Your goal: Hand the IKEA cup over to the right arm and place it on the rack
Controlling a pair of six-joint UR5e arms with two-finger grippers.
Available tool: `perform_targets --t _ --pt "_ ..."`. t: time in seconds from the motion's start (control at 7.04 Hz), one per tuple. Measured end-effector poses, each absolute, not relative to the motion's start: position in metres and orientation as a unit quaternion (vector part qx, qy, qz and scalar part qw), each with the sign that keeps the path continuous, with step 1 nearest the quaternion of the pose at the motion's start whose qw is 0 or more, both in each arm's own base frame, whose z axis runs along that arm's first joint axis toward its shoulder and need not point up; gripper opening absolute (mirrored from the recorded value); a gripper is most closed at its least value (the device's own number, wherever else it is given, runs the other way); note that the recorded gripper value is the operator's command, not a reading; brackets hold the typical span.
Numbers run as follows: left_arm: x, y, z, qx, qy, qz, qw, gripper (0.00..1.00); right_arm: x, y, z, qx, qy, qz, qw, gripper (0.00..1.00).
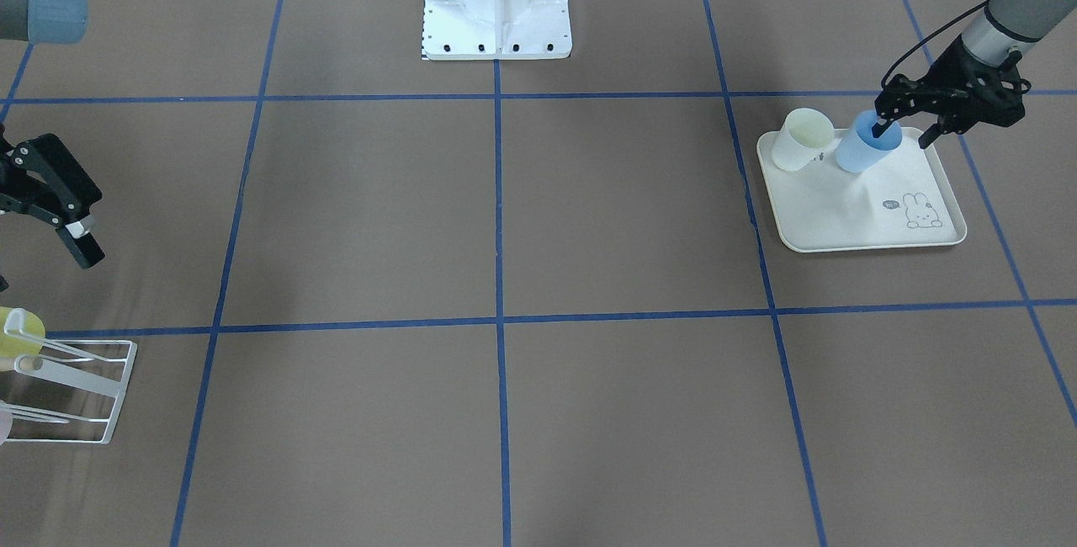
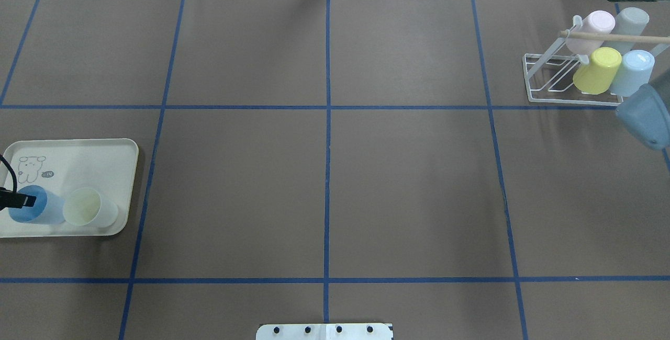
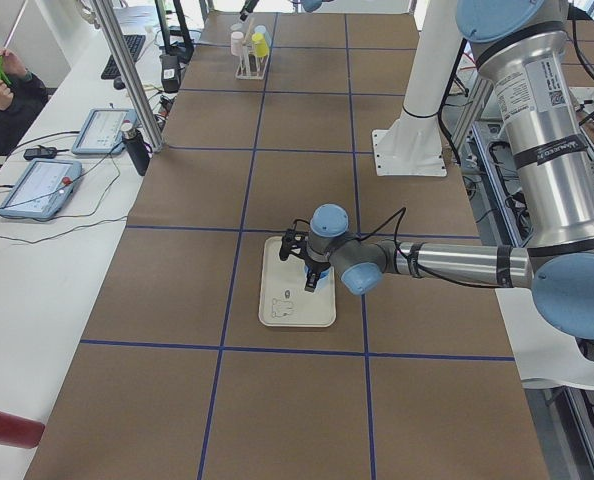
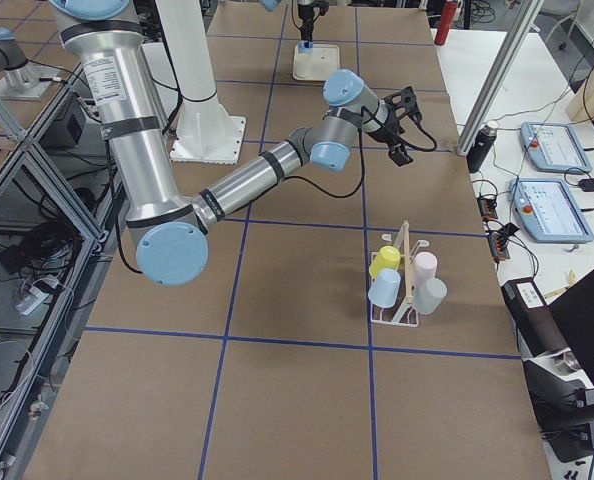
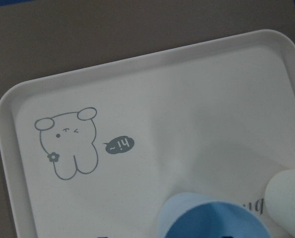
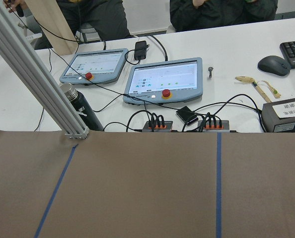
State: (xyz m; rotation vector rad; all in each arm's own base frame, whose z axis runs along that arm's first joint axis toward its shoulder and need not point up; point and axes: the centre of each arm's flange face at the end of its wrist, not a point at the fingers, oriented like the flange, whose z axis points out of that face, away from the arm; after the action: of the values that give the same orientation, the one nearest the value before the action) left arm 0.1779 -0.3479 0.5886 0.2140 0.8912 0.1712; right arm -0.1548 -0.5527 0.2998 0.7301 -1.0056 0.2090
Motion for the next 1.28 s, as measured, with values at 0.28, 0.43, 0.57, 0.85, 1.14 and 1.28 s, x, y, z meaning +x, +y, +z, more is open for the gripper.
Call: perform_targets --t 0.28,0.43,0.57,0.85,1.14,1.28 --pt "0.179 -0.347 0.589 0.102 0.429 0.084 0.893 0.0 -0.155 -0.553 0.297 0.342 -0.472 0.099 0.807 1.0" --pt "0.178 -0.347 0.59 0.102 0.429 0.083 0.894 0.0 -0.155 -0.554 0.295 0.343 -0.473 0.1 0.806 1.0" --pt "0.171 -0.349 0.591 0.103 0.427 0.074 0.896 0.0 -0.156 -0.555 0.292 0.345 -0.474 0.099 0.804 1.0" --pt "0.124 -0.372 0.587 0.119 0.412 0.006 0.903 0.0 -0.156 -0.555 0.286 0.348 -0.477 0.098 0.801 1.0" --pt "0.089 -0.408 0.557 0.163 0.407 -0.061 0.897 0.0 -0.156 -0.554 0.284 0.346 -0.48 0.099 0.8 1.0" --pt "0.088 -0.43 0.528 0.178 0.422 -0.101 0.883 0.0 -0.156 -0.554 0.283 0.343 -0.483 0.103 0.799 1.0"
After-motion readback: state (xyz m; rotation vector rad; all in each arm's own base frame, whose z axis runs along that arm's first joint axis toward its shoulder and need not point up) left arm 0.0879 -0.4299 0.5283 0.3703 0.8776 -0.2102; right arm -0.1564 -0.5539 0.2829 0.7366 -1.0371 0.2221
